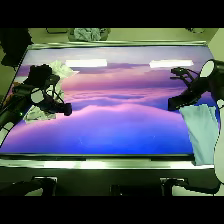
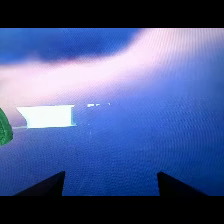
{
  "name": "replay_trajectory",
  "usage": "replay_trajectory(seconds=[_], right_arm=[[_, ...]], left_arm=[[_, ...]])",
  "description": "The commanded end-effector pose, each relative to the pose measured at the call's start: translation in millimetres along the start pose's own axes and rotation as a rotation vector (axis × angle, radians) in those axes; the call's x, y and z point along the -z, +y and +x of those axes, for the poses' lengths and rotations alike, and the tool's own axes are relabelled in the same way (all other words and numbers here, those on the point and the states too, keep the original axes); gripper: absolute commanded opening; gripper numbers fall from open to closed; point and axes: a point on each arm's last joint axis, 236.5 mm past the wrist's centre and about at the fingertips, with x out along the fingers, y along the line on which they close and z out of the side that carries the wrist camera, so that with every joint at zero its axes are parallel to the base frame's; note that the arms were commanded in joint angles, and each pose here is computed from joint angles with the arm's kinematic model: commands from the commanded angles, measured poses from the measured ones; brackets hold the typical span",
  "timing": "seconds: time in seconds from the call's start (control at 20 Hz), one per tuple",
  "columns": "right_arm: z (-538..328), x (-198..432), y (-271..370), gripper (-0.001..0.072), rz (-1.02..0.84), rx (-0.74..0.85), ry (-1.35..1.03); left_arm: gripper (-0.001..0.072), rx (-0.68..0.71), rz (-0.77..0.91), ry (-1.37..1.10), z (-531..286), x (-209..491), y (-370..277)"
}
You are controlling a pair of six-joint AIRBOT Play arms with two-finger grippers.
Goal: Fold the shirts.
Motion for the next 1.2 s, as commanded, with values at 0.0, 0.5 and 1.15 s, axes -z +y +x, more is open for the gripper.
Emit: replay_trajectory(seconds=[0.0,0.5,1.15], right_arm=[[0,0,0,0.0668,0.0,-0.001,0.001],[-1,-20,-10,0.0668,0.0,0.042,-0.083],[-6,-54,-28,0.0668,0.001,0.117,-0.227]], left_arm=[[0.0713,-0.001,0.001,-0.001,0,0,0],[0.0713,-0.001,0.001,-0.001,0,0,0],[0.0714,0.02,0.001,-0.149,14,-41,-6]])
